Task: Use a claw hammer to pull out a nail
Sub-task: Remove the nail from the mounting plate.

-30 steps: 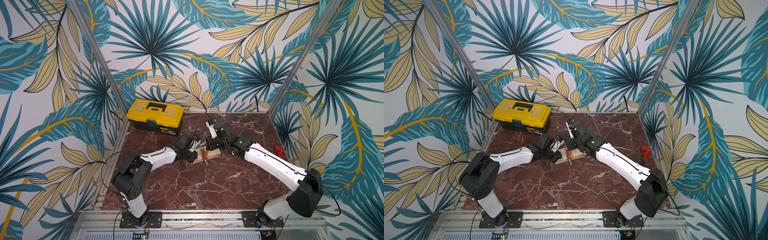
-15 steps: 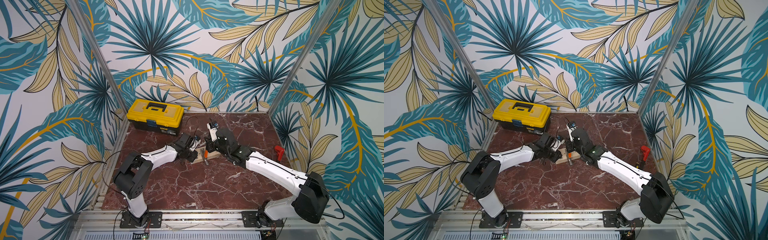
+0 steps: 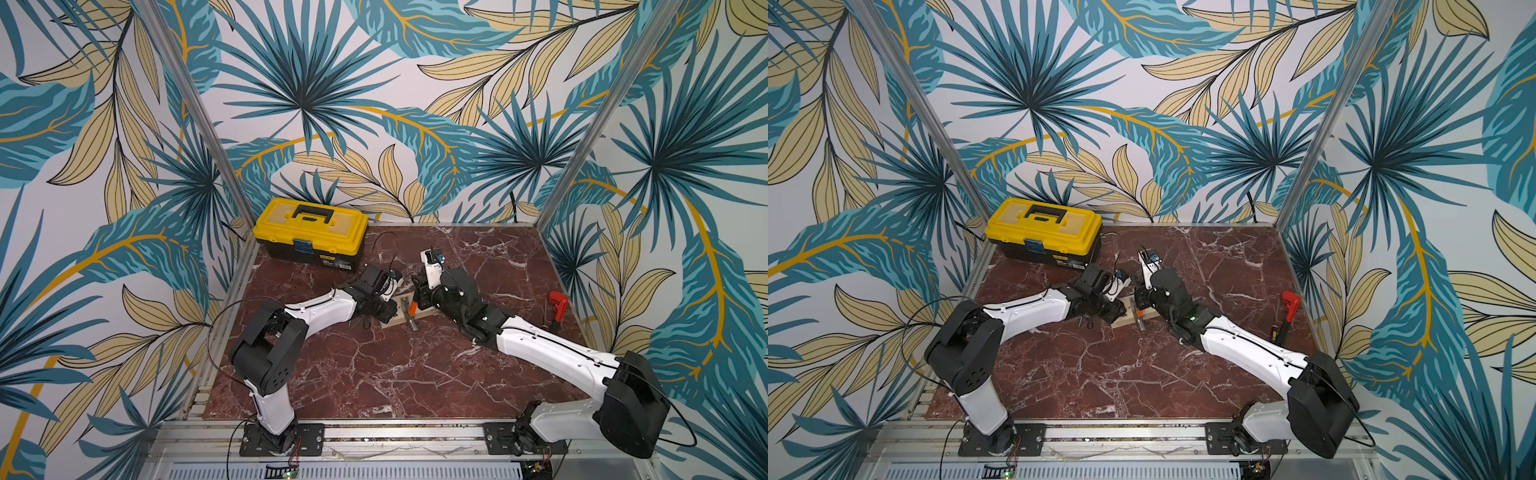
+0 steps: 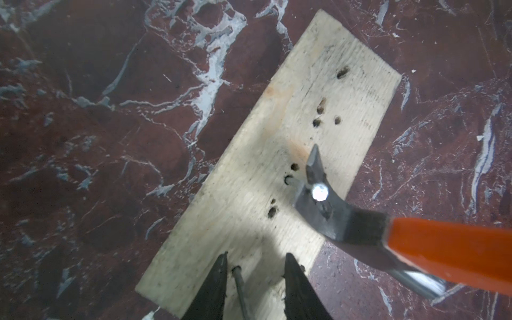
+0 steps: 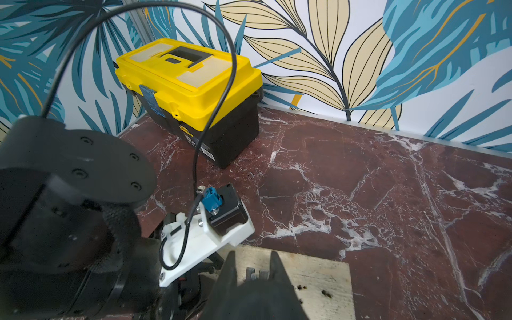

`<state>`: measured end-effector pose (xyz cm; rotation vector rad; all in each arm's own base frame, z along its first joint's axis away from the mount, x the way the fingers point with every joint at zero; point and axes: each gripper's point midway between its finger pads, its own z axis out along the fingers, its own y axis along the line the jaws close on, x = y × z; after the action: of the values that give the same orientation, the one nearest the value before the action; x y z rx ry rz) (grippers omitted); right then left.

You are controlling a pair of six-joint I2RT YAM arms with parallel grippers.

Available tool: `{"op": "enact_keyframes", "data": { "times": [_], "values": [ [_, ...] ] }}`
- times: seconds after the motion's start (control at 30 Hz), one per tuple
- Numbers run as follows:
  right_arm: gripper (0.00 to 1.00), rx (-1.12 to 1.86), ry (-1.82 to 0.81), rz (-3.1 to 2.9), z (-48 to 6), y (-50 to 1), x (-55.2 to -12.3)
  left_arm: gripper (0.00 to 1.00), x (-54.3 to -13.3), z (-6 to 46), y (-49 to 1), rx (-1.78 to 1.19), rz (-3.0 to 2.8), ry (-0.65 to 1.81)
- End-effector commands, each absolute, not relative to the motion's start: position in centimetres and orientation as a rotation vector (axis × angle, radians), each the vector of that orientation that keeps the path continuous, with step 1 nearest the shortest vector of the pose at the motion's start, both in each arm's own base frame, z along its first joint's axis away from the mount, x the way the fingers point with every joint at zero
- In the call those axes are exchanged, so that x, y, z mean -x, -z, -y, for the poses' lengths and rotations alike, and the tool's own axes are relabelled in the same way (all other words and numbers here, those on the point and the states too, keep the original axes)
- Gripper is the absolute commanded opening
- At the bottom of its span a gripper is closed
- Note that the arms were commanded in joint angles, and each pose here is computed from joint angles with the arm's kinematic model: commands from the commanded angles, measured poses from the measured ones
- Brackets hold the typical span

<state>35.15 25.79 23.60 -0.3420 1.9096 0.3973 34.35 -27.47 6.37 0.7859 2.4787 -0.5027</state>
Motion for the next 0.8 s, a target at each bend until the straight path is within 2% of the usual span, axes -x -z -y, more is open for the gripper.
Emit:
{"op": "enact_keyframes", "data": {
  "times": [0.0,0.37,0.77],
  "values": [
    [0.00,0.303,-0.416,-1.894,-25.6,-22.8,-34.9,0.35,-29.8,24.9,0.3,-0.813,-2.758,0.442],
    [0.00,0.279,-0.366,-1.904,-24.3,-20.6,-34.4,0.35,-29.5,24.6,1.0,-0.788,-2.823,0.420],
    [0.00,0.297,-0.346,-1.897,-23.9,-20.5,-33.9,0.35,-29.0,24.1,1.5,-0.757,-2.868,0.404]
  ]
}}
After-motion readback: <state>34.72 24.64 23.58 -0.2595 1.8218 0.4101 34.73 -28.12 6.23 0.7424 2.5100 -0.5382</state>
